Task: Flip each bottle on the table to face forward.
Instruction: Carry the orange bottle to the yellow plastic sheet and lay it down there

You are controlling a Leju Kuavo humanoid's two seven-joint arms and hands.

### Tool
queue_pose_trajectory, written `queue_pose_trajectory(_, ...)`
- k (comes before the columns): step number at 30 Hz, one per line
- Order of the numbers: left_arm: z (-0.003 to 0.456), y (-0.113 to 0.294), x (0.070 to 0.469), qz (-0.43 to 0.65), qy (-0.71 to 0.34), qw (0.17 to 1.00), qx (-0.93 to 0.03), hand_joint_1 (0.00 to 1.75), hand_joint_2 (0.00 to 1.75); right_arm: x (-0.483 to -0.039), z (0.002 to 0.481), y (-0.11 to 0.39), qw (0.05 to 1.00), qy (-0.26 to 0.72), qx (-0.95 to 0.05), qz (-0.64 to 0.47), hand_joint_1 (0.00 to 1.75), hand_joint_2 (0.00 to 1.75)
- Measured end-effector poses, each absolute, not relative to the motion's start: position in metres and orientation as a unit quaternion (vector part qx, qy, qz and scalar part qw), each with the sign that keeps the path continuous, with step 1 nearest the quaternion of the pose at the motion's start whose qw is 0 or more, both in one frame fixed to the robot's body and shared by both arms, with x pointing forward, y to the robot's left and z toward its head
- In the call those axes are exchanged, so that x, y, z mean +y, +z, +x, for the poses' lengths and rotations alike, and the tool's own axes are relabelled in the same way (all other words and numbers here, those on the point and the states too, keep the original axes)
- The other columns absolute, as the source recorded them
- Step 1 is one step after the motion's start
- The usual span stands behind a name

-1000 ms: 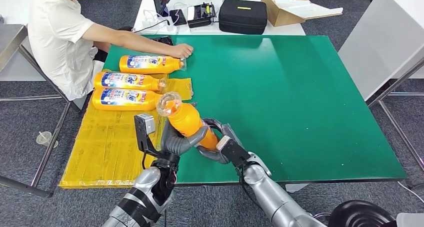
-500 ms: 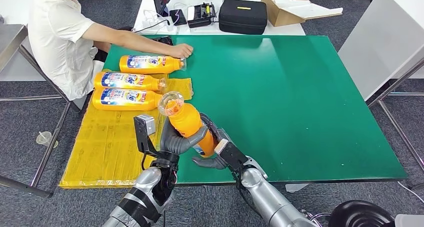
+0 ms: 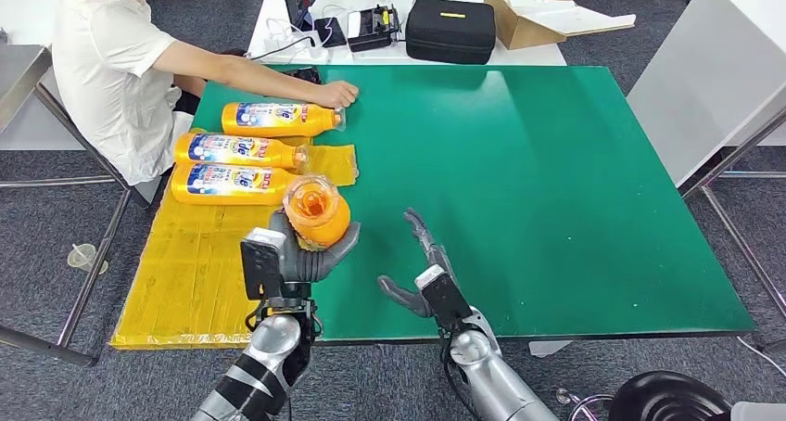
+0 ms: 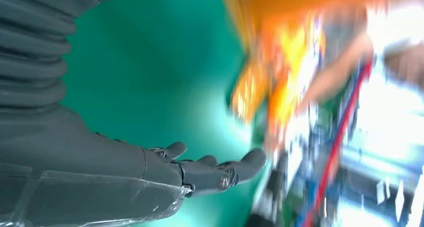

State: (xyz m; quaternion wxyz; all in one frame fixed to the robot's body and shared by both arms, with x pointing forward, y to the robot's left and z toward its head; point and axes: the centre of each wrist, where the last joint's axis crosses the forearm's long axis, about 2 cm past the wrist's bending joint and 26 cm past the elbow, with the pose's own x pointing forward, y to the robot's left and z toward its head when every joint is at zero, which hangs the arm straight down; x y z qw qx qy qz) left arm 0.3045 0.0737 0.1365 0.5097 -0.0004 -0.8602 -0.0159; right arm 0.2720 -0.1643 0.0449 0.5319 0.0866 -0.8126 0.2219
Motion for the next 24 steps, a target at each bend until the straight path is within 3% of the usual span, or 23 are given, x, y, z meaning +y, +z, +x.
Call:
queue_pose_trajectory(3, 0.313, 0.143, 0.094, 0.18, -0.163, 0.359, -0.901, 1.75, 1.75, -0.17, 0.27, 0.066, 0.501, 0.132, -0.855, 0.003, 0.0, 0.0)
queue_pose_trajectory(7, 0.325, 0.143, 0.123, 0.356, -0.346, 0.245, -0.833, 1.75, 1.75, -0.177, 0.274, 0.097, 0.45, 0.071, -0.889, -0.042, 0.0, 0.0)
queue_pose_trajectory(16, 0.343, 0.128, 0.133, 0.417, -0.348, 0.412, -0.731, 1.75, 1.75, -0.189, 0.275, 0.12, 0.423, 0.027, -0.905, -0.028, 0.0, 0.0)
queue_pose_trajectory(24, 0.356, 0.113, 0.134, 0.408, -0.437, 0.457, -0.658, 1.65, 1.75, -0.191, 0.276, 0.123, 0.422, 0.013, -0.906, -0.028, 0.0, 0.0)
